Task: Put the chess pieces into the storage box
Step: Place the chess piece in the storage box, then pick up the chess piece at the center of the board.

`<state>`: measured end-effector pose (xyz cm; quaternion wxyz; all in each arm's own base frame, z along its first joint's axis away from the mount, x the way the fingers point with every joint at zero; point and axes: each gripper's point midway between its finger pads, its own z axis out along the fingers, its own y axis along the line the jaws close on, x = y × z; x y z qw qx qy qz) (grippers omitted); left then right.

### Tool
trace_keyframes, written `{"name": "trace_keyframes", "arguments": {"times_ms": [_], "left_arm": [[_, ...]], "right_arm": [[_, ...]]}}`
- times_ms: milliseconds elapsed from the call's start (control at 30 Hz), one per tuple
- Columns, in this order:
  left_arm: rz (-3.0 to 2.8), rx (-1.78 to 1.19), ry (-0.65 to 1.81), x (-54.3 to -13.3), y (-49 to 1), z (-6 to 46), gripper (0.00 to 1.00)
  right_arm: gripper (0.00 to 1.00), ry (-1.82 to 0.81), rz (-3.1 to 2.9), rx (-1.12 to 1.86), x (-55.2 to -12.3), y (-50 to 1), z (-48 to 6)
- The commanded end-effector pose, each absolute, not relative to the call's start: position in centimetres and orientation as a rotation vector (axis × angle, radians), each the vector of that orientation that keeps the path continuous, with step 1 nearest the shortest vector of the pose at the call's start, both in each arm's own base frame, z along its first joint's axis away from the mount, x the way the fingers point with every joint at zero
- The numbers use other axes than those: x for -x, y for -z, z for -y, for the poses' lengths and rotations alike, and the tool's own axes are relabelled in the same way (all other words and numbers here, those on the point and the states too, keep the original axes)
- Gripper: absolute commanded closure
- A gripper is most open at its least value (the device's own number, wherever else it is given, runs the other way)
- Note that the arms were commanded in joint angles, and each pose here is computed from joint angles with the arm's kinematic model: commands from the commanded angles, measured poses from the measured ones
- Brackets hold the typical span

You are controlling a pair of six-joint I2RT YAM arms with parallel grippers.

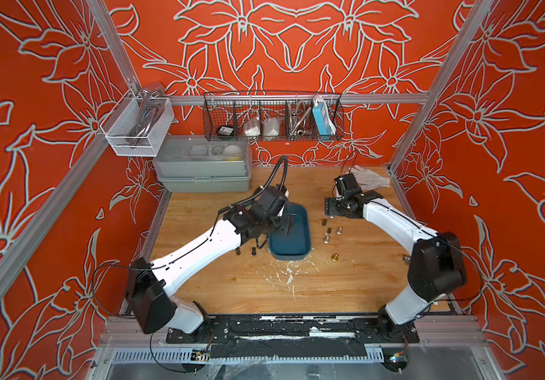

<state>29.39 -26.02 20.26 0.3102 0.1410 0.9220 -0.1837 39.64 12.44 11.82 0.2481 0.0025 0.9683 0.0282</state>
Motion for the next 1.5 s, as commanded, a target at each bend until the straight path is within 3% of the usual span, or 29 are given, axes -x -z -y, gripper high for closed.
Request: {"name": "trace_keyframes", "arguments": {"times_ms": [0,200,733,1467], "left_arm": [[-2.341,-0.456,0.623,-27.0,-18.9,27.1,0.46],[-2.368,-0.433,0.657,-24.3,-16.1,25.2,0.45],[-2.322,-0.449,0.594,-24.6,-15.6,24.3,0.45],[-2.364,-0.48,0.527,-24.5,-13.8,23.6,0.45]], "right_arm": [[0.31,-0.044,-2.785,-0.034,-38.2,-10.6,-11.3],[0.36,-0.077,-2.821,-0.03,-38.8,-9.2,-12.5],[0.37,0.011,-2.86,-0.165,-41.6,-6.6,-13.7],[0.65,0.06,-2.898,-0.182,-42.2,-4.0,-15.5]]}}
